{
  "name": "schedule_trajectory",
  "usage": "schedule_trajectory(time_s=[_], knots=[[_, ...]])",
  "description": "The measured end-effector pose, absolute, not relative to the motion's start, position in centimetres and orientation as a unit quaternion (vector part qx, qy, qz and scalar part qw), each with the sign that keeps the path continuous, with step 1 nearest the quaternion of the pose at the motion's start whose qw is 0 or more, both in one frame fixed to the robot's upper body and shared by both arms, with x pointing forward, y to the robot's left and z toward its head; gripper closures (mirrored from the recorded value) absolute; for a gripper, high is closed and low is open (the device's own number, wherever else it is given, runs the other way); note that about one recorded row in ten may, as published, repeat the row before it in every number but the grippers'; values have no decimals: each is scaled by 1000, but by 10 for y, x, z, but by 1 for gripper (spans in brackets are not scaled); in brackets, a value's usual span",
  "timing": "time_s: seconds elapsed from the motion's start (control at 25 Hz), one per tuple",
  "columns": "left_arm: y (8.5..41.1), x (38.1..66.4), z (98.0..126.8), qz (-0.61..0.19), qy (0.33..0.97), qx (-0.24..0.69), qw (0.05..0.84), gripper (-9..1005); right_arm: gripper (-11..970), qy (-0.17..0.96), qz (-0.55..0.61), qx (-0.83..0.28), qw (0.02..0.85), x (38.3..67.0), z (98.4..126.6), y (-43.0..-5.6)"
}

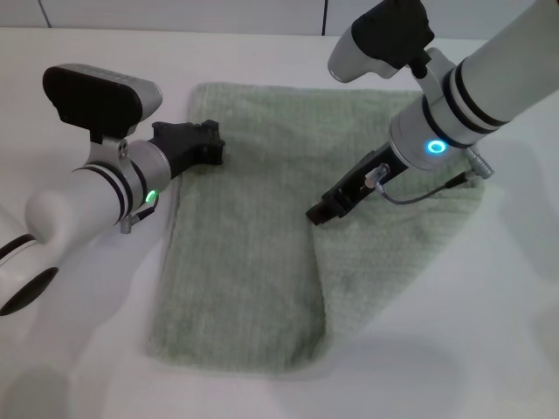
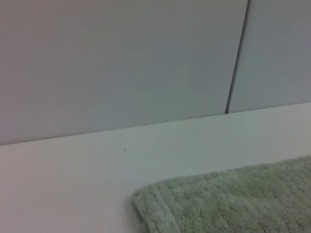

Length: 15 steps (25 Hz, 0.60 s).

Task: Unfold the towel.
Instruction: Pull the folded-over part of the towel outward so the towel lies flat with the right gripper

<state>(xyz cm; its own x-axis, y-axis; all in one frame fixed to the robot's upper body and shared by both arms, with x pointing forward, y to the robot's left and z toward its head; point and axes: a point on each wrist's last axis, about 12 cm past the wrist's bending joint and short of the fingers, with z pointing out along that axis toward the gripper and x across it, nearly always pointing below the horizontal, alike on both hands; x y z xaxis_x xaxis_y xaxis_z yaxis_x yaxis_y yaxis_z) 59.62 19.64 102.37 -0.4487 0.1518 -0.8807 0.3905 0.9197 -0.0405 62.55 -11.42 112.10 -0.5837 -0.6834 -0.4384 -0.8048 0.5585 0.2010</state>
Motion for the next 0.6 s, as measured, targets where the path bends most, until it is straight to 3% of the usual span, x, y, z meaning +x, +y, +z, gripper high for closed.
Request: schedule_trajectory(time_s=[0.48, 0.6], knots=[[195, 597, 1025, -121, 842, 161, 501, 998, 760, 871, 187, -425, 157, 627, 1123, -113], [195, 597, 1025, -121, 842, 161, 501, 998, 761, 872, 187, -425, 156, 627, 1122, -113]])
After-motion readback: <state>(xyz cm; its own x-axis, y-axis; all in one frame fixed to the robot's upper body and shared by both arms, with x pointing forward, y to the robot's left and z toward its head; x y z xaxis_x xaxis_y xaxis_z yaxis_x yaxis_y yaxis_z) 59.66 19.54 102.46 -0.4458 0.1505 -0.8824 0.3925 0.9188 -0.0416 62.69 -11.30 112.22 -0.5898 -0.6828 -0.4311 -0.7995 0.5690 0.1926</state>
